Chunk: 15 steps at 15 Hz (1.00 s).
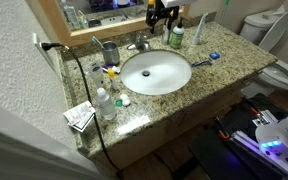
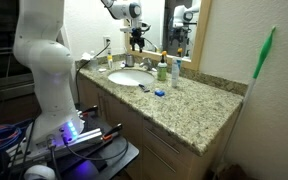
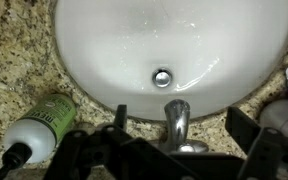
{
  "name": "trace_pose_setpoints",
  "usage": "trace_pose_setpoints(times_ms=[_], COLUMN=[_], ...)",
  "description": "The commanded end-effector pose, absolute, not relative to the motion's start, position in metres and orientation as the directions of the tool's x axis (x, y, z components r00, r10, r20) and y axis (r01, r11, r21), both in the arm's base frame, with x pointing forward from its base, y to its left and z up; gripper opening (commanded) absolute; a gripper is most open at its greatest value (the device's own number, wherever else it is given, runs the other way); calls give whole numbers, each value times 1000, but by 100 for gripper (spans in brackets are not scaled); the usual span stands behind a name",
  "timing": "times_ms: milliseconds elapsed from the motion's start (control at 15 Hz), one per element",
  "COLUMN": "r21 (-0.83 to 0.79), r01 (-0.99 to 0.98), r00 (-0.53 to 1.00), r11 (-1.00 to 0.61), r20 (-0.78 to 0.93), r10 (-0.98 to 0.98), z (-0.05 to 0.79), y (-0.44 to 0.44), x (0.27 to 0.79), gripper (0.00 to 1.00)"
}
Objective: Open the tap, wet the shaving stick then close tap
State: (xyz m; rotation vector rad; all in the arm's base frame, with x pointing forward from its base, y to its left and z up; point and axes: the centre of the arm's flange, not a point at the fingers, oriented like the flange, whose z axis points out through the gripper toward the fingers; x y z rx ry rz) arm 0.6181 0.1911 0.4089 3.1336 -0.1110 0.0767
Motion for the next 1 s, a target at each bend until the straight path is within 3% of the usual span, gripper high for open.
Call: trace_pose_setpoints(times_ms=[0,933], r21=[3,-64], r01=[-75,-85], r00=[996,984], r11=[-997,-994], r20=[49,151], r10=[-75,-93], z=[408,418], y=[191,200], x=[619,631], gripper=[100,100])
